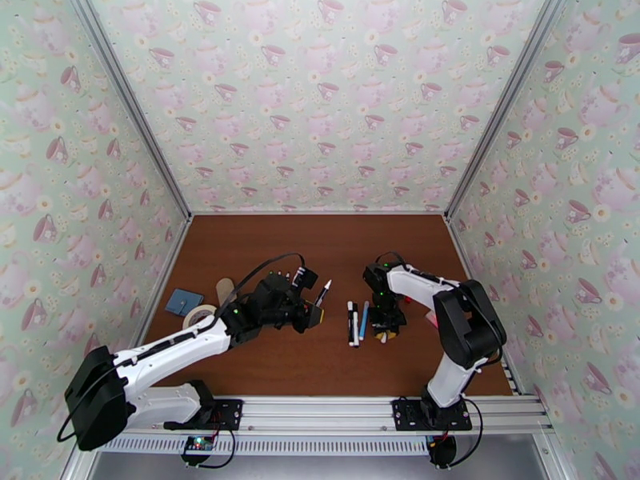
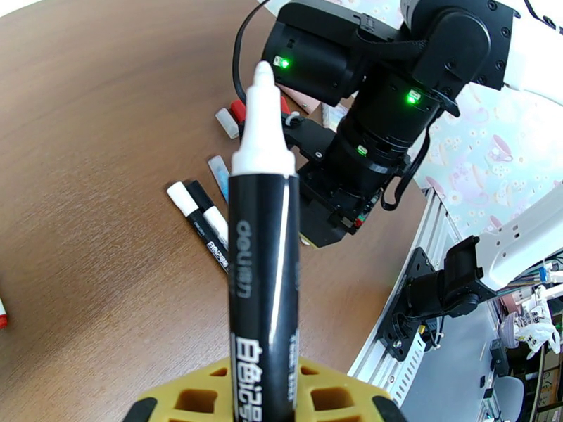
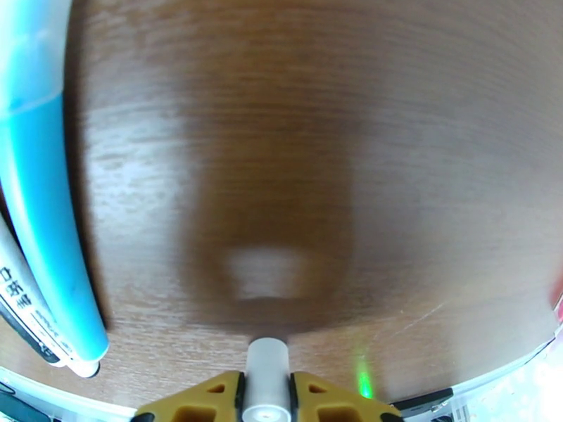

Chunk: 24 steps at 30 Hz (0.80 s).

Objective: Open the pen caps

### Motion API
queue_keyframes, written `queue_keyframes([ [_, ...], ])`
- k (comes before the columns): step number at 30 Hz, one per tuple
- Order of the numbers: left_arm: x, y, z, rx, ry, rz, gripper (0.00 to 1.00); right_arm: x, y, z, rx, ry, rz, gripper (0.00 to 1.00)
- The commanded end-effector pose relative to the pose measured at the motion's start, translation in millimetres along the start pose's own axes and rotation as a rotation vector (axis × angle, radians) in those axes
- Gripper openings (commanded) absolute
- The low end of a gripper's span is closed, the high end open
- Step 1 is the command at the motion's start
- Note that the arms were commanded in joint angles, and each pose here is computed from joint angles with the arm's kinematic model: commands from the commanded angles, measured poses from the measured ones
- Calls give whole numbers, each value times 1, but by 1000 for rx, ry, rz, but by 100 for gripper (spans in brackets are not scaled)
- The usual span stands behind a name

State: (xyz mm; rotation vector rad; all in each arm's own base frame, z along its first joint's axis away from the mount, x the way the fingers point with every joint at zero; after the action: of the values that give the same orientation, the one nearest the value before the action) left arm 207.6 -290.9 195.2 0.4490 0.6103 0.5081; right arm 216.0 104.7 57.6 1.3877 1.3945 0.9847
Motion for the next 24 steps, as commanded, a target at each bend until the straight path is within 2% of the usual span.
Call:
queue_keyframes([
  [1,-8,3,10,-13,-20,-30,3,6,4,12,-39,4,9,33],
  [13,-10,4,12,-25,-3,-47,3,-1,12,17,-160,-52,3,35],
  [18,-12,7,13,-36,0,-51,4,0,11,27,-243,-79,19,33],
  [24,-10,11,15,-56,9,-31,3,2,3,33,-280,-99,42,29],
])
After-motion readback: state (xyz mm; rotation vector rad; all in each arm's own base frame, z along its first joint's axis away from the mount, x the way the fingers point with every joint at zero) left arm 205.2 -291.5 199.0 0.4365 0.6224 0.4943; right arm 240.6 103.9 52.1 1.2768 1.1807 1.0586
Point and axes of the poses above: each hand's point on the last joint's axis, 136 mm out from that joint toward the fingers, its own y axis back along the fingers, its own x axis along the line the jaws close on, z = x × y, the point moved 3 cm from there along y, back along the fingers, and after that the axes turned 7 degrees about -y, right-handed, at the moved point
